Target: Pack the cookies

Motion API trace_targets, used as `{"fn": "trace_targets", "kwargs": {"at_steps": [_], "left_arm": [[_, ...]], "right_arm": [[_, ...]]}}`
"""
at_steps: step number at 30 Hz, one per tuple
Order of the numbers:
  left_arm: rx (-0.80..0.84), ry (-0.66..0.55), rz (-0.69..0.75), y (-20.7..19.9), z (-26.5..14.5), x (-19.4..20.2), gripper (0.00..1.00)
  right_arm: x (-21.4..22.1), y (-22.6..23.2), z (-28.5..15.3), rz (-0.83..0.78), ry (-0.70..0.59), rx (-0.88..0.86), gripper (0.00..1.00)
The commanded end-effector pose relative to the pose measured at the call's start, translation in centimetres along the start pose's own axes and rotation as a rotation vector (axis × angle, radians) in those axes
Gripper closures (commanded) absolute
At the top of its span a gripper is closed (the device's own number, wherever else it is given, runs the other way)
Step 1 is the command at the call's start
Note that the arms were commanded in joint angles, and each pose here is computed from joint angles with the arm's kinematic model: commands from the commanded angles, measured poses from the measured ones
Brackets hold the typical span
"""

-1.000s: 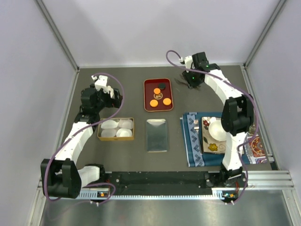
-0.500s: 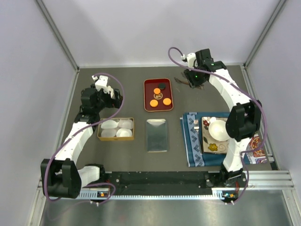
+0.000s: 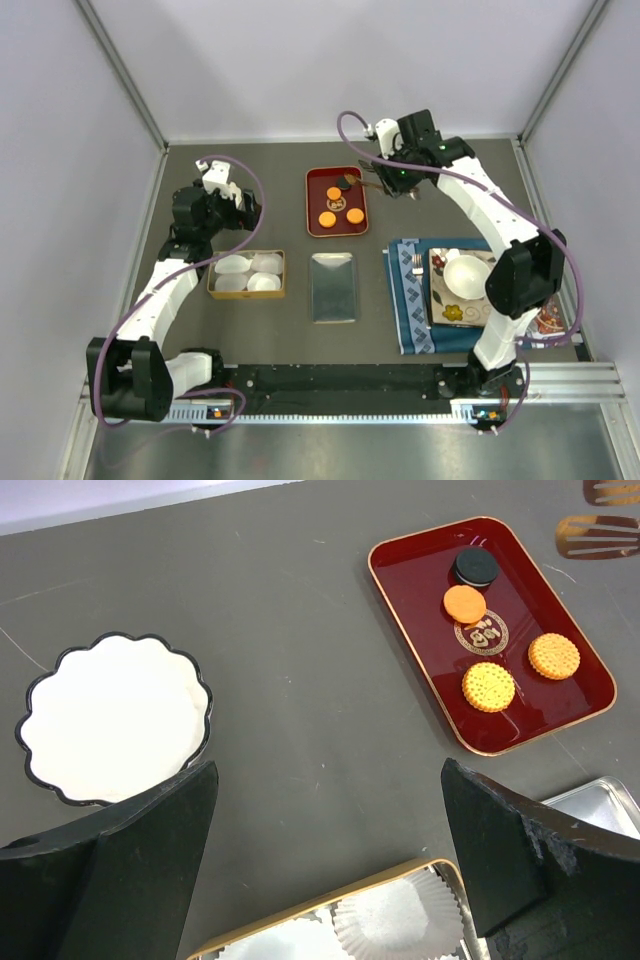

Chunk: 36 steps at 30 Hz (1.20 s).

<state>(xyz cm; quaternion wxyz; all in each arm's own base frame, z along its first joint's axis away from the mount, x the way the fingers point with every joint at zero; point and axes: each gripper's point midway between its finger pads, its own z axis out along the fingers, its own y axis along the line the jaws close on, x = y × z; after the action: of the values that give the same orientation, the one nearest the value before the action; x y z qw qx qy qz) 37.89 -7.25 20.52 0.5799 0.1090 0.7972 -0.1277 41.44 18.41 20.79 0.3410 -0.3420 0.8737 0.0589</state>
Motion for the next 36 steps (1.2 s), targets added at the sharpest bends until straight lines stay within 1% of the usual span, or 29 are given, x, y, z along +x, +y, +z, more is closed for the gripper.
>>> {"fn": "trace_targets", "kwargs": {"at_steps": [1,10,21,36], "left_arm": [[0.009,-0.068,0.016,-0.2,-0.6,-2.6,0.01],[0.002,-0.059,0.019,-0.1,-0.6,-2.2,0.01],[0.001,-0.055,0.021,0.0,-0.5,-2.1,0.01],[-0.002,-0.044,0.018,0.0,-0.4,-1.6,0.01]], "right_arm": [[-1.3,1.4,0.6,-0.011,-0.023,-0.03,0.55],[-1.2,4.3,1.7,-0.047,-0.01,-0.105,0.56],[0.6,8.1,2.4,-0.08,0.031,-0.202,0.55],[1.1,9.4,2.9,-0.098,0.041,-0.23,0.52]]}}
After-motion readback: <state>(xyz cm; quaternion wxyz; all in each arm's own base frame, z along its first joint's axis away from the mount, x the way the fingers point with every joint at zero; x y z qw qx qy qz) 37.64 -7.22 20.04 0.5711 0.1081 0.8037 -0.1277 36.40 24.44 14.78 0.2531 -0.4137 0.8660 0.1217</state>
